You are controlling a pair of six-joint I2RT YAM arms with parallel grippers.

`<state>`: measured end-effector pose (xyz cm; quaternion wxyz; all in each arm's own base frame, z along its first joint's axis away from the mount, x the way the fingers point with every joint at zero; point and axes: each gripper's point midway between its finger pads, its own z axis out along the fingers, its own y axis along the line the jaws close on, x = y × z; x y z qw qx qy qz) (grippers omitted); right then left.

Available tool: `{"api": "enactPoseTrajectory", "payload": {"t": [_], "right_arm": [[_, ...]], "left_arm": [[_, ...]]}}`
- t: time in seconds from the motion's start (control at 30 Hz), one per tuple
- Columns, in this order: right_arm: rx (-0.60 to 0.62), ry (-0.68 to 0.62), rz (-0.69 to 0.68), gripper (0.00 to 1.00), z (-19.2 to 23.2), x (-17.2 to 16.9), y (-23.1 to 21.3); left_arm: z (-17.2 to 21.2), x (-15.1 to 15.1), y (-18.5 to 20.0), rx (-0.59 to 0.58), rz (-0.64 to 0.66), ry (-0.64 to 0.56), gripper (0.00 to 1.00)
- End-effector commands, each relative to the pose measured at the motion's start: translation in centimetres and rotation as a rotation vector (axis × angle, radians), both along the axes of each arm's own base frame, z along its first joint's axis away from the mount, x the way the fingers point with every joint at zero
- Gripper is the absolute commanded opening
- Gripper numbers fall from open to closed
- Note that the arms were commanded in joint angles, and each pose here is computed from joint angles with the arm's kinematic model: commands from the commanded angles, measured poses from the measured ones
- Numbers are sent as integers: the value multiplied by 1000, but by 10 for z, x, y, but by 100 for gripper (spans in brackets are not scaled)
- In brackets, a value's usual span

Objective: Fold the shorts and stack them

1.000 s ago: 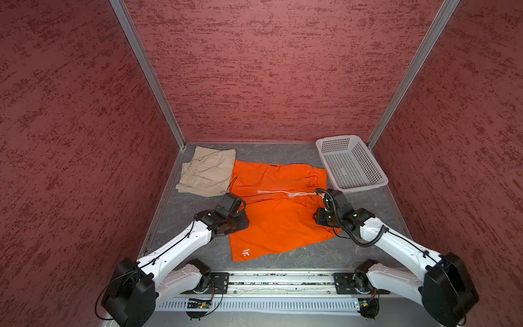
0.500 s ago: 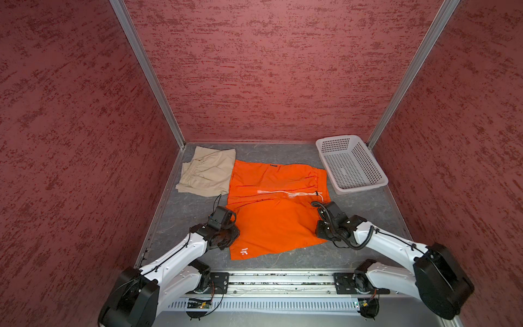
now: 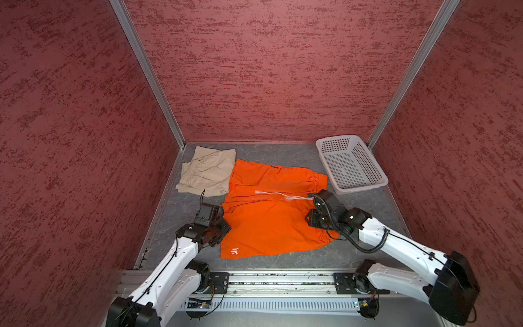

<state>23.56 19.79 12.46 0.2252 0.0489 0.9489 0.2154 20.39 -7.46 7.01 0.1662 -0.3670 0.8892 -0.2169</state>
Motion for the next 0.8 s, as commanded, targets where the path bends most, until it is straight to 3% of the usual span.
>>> {"api": "enactPoseTrajectory", "payload": {"t": [0.0, 0.23, 0.37, 0.53, 0.67, 0.77], "right_arm": [[-43, -30, 63, 41, -7, 20, 16], [-92, 12, 92, 35, -53, 40, 21], [-151, 115, 60, 32, -97, 24, -3], [-210, 209, 7, 33, -123, -13, -37], [-219, 242, -41, 33, -127, -39, -58], [-161, 204, -50, 38, -110, -39, -54]], "left_arm": [[17, 21, 7, 42, -27, -68, 41], [20, 61, 10, 44, -43, -99, 37], [21, 72, 18, 58, -34, -116, 37], [26, 81, 31, 55, -8, -142, 38], [25, 86, 29, 41, -31, -143, 39], [25, 89, 20, 2, -56, -153, 39]]}}
